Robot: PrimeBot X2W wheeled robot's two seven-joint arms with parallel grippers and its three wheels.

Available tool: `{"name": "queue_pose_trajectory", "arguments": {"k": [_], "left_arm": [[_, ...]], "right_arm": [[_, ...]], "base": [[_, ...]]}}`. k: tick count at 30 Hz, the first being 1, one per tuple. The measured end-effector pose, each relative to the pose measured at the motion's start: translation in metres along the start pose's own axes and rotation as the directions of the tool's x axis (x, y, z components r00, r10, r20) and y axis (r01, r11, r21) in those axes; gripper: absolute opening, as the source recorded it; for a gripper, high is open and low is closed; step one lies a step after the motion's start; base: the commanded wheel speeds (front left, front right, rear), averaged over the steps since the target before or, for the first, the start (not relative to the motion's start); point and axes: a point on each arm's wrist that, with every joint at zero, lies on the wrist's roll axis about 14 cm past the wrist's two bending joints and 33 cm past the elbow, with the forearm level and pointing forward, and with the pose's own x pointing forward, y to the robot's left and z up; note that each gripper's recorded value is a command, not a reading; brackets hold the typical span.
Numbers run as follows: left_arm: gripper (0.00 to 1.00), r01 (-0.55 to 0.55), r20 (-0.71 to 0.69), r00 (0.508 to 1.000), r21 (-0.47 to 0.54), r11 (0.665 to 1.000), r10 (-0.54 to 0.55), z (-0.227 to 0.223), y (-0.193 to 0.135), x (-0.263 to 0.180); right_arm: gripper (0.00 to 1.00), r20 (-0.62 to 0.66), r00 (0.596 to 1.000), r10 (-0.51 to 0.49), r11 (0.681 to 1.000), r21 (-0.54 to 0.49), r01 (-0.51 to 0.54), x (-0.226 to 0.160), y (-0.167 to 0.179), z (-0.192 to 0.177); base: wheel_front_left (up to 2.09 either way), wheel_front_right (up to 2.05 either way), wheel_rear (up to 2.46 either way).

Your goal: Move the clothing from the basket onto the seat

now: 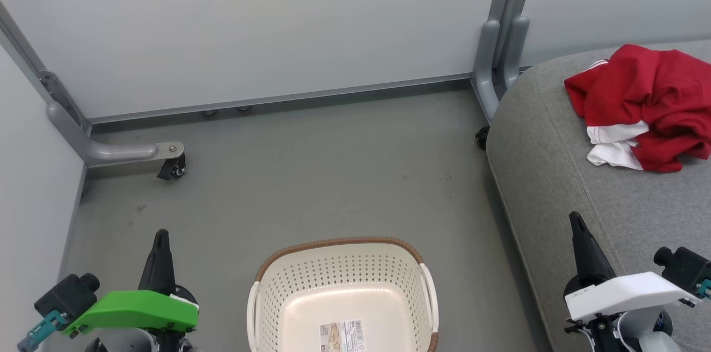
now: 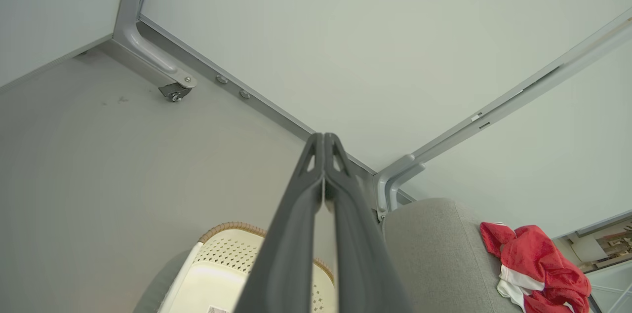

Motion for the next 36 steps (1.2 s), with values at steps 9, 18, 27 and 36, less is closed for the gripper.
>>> {"name": "queue_pose_trajectory", "arguments": {"k": [9,18,27,36], "left_arm": [[0.0,0.003,-0.003,1.0,-0.118,0.993,-0.003,0.003,-0.002,0.003],[0.0,0.005,-0.006,1.0,-0.224,0.975,-0.007,0.005,-0.004,0.006],[0.0,0.011,-0.008,1.0,-0.319,0.948,-0.015,0.007,-0.007,0.008],[0.0,0.02,-0.009,1.0,-0.401,0.916,-0.026,0.008,-0.009,0.01]], "right_arm": [[0.0,-0.002,1.0,-0.017,0.993,0.115,0.018,0.001,-0.004,0.002],[0.0,-0.005,1.0,-0.026,0.975,0.222,0.026,0.004,-0.007,0.005],[0.0,-0.009,0.999,-0.037,0.948,0.315,0.038,0.004,-0.01,0.005],[0.0,-0.01,0.999,-0.039,0.916,0.399,0.039,0.007,-0.011,0.008]], "base": [[0.0,0.0,0.0],[0.0,0.0,0.0],[0.0,0.0,0.0],[0.0,0.0,0.0]]}}
